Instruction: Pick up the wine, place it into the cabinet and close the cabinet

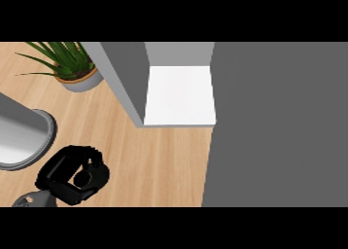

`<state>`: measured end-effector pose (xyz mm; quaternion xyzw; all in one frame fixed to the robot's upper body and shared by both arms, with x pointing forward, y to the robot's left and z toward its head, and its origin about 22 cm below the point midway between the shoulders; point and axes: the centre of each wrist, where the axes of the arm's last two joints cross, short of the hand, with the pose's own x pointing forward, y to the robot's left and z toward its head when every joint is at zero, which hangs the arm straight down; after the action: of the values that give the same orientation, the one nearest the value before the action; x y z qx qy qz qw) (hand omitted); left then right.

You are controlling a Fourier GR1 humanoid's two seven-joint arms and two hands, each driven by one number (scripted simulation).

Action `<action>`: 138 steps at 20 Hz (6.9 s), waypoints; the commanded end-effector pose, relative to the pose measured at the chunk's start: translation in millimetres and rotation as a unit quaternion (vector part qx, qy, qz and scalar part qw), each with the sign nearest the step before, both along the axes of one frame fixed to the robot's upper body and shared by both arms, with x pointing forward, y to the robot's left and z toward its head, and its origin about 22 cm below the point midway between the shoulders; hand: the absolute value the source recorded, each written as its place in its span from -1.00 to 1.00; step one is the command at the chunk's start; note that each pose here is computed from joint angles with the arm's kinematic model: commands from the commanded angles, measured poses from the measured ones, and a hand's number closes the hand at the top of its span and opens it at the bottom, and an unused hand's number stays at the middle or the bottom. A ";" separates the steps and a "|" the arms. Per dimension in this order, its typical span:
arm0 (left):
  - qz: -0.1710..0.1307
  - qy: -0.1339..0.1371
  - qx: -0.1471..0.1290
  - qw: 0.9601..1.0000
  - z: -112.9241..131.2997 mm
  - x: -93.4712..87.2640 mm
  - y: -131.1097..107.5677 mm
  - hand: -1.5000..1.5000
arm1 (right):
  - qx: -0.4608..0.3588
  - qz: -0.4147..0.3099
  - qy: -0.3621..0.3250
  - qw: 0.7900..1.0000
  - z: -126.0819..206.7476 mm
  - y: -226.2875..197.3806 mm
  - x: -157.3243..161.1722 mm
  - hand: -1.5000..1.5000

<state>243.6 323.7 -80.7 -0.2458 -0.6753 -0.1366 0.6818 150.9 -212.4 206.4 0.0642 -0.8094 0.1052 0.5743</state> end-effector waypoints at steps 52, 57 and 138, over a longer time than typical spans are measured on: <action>0.173 -0.135 -0.075 0.973 212.3 -1.1 -238.0 1.00 | 0.028 0.018 -0.018 0.999 -1.2 -4.7 -4.3 -1.00; 0.203 -0.146 -0.060 0.966 229.0 22.1 -261.2 1.00 | 0.017 0.017 -0.013 1.000 2.6 -9.5 -13.4 -1.00; 0.349 -0.181 0.054 0.918 133.4 184.8 -238.6 1.00 | 0.012 0.038 -0.011 0.999 7.2 -7.4 -11.5 -1.00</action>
<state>423.0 90.2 46.7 0.0624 -0.8184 0.0345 0.5702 154.5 -219.2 198.5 0.0772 -0.8061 0.1151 0.5753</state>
